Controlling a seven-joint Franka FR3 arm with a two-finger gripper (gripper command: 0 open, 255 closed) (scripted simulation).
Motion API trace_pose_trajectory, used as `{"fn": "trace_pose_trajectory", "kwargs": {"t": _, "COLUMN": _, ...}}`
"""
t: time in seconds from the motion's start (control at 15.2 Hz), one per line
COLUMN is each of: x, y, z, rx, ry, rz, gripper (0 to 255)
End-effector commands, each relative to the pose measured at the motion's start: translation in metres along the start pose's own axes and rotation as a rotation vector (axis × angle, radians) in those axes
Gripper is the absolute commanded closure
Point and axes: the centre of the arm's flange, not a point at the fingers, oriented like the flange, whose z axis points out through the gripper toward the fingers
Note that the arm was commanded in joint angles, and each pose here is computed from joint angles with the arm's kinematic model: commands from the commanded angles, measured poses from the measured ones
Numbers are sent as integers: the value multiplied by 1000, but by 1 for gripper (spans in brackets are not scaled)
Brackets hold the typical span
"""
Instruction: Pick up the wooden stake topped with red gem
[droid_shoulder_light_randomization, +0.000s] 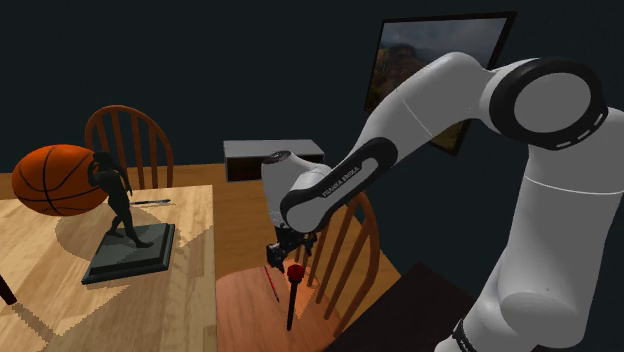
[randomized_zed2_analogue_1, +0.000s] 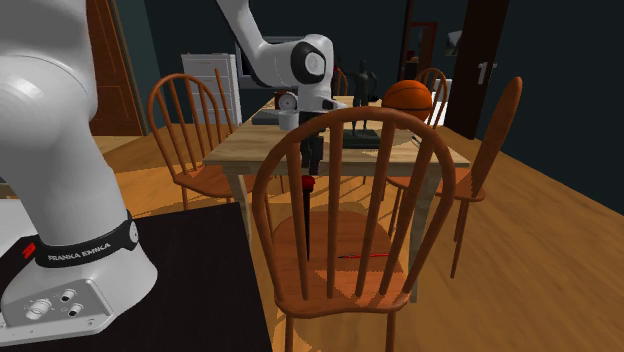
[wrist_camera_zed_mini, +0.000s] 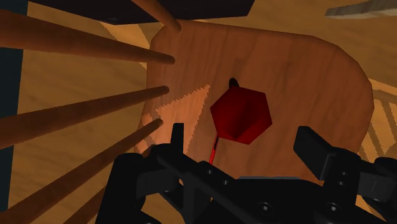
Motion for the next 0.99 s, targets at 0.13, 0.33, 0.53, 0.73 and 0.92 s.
{"fn": "trace_pose_trajectory", "kwargs": {"t": 0.13, "x": 3, "y": -5, "z": 24, "rx": 0, "ry": 0, "rz": 0, "gripper": 0}}
{"fn": "trace_pose_trajectory", "kwargs": {"t": 0.33, "x": 5, "y": -7, "z": 37, "rx": 0, "ry": 0, "rz": 0, "gripper": 0}}
{"fn": "trace_pose_trajectory", "kwargs": {"t": 0.53, "x": 5, "y": -6, "z": 37, "rx": 0, "ry": 0, "rz": 0, "gripper": 255}}
{"fn": "trace_pose_trajectory", "kwargs": {"t": 0.73, "x": 5, "y": -6, "z": 37, "rx": 0, "ry": 0, "rz": 0, "gripper": 255}}
{"fn": "trace_pose_trajectory", "kwargs": {"t": 0.92, "x": 5, "y": -6, "z": 37, "rx": 0, "ry": 0, "rz": 0, "gripper": 255}}
